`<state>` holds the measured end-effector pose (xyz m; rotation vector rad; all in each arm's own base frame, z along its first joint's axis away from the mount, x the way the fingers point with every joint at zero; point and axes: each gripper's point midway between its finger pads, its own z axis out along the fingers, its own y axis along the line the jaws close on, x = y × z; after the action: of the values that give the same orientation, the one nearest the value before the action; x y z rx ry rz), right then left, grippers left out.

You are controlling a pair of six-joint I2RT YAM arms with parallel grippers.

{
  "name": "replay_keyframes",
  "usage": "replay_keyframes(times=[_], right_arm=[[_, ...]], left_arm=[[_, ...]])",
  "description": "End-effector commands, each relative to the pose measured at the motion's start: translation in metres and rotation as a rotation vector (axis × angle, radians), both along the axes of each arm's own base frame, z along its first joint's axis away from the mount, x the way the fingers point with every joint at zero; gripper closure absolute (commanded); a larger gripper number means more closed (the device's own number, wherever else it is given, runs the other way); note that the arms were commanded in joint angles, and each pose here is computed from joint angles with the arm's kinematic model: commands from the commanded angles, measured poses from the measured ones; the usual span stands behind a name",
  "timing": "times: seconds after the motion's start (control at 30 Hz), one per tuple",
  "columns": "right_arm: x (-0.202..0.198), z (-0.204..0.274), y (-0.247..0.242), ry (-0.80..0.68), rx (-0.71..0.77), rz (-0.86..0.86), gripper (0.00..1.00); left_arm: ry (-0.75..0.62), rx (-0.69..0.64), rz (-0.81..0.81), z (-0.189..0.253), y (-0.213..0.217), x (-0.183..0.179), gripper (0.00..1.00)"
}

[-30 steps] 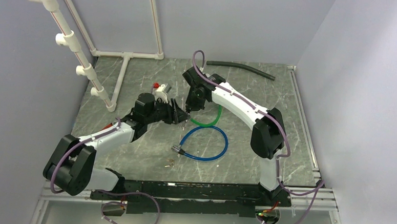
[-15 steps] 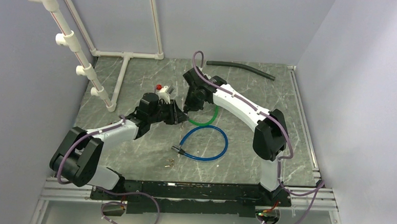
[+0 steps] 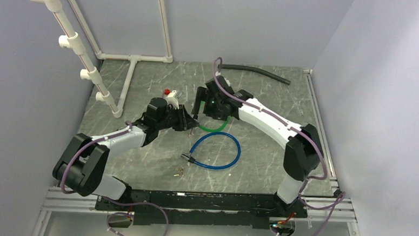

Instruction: Unlock with the key

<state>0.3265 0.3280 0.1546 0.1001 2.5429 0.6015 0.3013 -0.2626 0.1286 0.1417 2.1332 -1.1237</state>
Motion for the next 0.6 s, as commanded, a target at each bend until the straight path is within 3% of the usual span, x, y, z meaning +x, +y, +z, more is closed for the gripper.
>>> replay_keyframes(times=[0.0,0.13,0.27,0.43,0.57], right_arm=[[0.023,0.039,-0.022,-0.171,0.045,-0.048,0.0],[0.025,0.034,-0.081,-0.239,-0.056,-0.27,0.05],[0.016,0.004,-0.119,-0.097,-0.066,-0.423,0.07],[-0.001,-0.031,-0.111,0.122,-0.068,-0.448,0.13],[0.001,-0.041,-0.082,0.188,0.021,-0.379,0.14]], left_arm=[[-0.072,-0.058,0.01,0.023,-0.005,0.007,1.0],[-0.07,-0.101,0.038,0.028,-0.004,0.007,1.0],[-0.058,-0.146,0.054,0.032,-0.005,0.006,1.0],[-0.042,-0.241,0.114,0.043,-0.005,0.01,1.0],[-0.024,-0.295,0.121,0.042,-0.009,0.013,1.0]])
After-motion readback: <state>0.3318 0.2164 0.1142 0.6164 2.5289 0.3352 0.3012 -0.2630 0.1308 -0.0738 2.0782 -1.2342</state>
